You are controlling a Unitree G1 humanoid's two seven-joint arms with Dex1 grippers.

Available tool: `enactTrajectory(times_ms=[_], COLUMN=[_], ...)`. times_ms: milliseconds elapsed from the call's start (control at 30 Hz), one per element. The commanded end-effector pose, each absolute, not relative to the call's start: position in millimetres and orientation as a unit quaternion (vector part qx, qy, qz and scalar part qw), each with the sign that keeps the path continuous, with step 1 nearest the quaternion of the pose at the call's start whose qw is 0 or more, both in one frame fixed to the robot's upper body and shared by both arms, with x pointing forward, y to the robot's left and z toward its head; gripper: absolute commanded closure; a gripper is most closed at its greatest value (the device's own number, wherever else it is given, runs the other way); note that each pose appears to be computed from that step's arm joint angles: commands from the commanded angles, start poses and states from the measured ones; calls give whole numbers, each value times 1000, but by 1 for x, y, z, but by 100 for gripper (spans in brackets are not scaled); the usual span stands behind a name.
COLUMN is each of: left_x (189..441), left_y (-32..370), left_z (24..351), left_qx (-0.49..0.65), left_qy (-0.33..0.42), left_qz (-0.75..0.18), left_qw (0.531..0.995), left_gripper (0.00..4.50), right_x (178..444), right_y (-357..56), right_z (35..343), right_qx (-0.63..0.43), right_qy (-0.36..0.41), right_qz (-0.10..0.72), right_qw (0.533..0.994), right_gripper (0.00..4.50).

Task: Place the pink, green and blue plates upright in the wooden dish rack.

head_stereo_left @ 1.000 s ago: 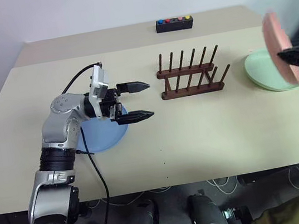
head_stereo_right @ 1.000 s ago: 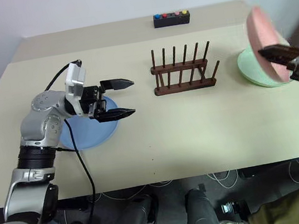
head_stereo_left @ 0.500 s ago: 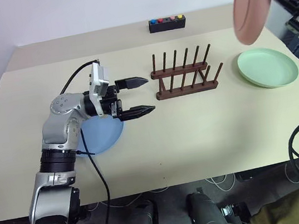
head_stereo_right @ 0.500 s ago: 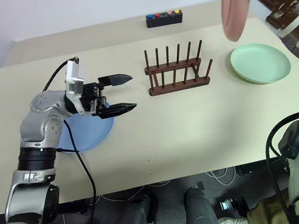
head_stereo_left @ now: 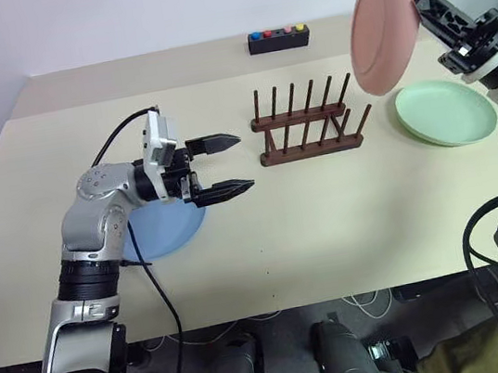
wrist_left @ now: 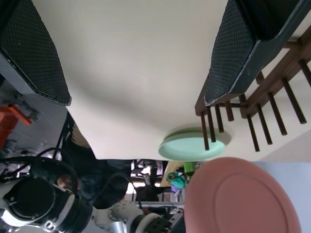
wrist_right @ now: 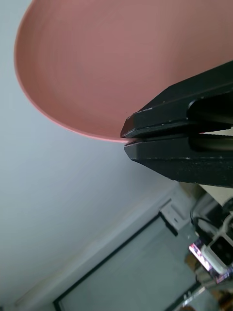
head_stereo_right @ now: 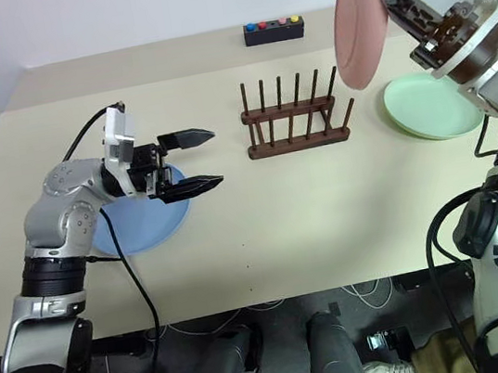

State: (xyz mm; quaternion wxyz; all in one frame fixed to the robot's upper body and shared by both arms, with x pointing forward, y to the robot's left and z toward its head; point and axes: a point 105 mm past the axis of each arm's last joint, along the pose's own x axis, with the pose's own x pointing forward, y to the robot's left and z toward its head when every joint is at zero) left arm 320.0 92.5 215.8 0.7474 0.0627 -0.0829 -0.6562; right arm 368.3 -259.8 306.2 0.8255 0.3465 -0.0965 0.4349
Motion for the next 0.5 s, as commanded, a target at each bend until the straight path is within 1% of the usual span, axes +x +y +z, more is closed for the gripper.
enactTrajectory(times_ms=[33, 167, 300, 500], left_x=[316, 315, 315, 314], left_y=[95, 95, 94, 95], left_z=[228, 228, 229, 230], left_qx=[67, 67, 69, 72], left_qy=[-106, -106, -105, -106], left_qz=[-656, -656, -657, -656], left_qw=[744, 744, 743, 743], left_gripper=[0, 0, 0, 0], right_x=[361, 362, 367, 370], right_y=[-259, -258, -254, -255], right_z=[326, 321, 309, 306], right_qx=[336, 339, 336, 331], right_qy=[-119, -111, -92, -84], right_qz=[460, 464, 464, 465], right_qw=[814, 811, 814, 817], right_gripper=[444, 444, 444, 444])
